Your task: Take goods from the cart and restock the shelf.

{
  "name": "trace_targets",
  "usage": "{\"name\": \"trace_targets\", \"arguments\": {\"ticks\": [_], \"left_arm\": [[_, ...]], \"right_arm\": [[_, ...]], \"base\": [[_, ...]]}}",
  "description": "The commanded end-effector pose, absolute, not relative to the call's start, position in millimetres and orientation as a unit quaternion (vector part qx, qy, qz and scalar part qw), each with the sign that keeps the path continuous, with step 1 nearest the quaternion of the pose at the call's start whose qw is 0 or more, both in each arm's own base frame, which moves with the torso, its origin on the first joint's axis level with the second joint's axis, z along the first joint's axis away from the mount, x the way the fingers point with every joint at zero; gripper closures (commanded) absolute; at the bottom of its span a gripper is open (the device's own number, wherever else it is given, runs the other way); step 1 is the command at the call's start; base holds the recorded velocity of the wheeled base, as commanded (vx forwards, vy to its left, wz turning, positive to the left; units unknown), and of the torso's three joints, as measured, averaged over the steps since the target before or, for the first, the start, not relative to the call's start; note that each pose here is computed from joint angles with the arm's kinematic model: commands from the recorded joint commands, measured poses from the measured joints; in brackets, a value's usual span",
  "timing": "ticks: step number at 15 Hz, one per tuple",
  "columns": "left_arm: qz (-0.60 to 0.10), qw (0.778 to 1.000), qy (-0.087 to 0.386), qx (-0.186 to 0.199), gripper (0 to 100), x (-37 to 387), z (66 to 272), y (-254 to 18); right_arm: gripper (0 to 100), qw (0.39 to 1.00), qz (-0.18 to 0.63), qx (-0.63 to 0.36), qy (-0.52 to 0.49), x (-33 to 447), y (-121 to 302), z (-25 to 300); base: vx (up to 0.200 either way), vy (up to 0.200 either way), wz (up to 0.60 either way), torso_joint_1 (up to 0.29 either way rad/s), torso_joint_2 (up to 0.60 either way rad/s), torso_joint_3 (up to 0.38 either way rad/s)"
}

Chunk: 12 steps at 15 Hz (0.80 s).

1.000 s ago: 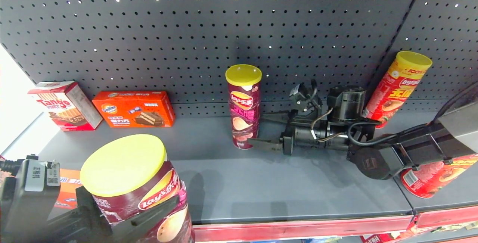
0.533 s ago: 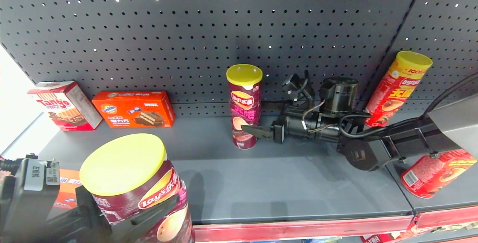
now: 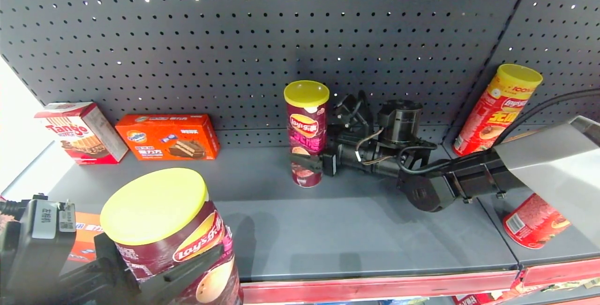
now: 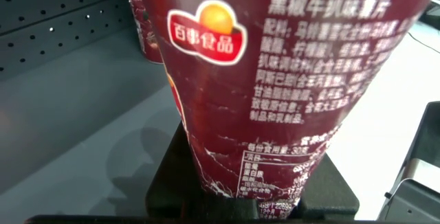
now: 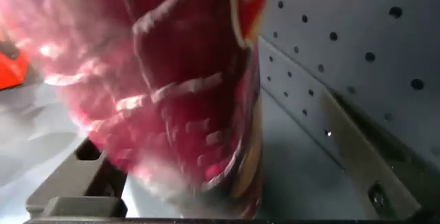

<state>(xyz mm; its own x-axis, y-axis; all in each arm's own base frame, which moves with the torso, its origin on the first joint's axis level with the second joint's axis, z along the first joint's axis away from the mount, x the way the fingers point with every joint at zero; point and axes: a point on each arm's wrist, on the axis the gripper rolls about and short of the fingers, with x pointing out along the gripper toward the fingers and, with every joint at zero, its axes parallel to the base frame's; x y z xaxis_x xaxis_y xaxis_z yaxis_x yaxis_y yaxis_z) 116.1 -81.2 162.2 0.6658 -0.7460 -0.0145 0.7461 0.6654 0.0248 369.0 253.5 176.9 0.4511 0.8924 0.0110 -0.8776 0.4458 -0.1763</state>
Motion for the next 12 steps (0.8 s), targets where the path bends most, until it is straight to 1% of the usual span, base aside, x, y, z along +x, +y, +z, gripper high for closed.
{"name": "trace_targets", "arguments": {"ticks": [1,7,10,12], "left_arm": [[-0.409,0.912,0.003,0.015,100,116,161,-81],[-0.409,0.912,0.003,0.015,100,115,161,-80],[-0.409,0.912,0.003,0.015,100,115,161,-80],[-0.409,0.912,0.003,0.015,100,115,161,-80]], "right_arm": [[100,0.848,0.521,-0.074,-0.056,375,256,171],[100,0.850,0.517,-0.073,-0.066,371,252,179],[100,0.848,0.521,-0.073,-0.065,358,244,189],[100,0.846,0.524,-0.074,-0.068,338,232,203]], "base": [[0.000,0.000,0.00,0.000,0.00,0.000],[0.000,0.000,0.00,0.000,0.00,0.000],[0.000,0.000,0.00,0.000,0.00,0.000],[0.000,0.000,0.00,0.000,0.00,0.000]]}}
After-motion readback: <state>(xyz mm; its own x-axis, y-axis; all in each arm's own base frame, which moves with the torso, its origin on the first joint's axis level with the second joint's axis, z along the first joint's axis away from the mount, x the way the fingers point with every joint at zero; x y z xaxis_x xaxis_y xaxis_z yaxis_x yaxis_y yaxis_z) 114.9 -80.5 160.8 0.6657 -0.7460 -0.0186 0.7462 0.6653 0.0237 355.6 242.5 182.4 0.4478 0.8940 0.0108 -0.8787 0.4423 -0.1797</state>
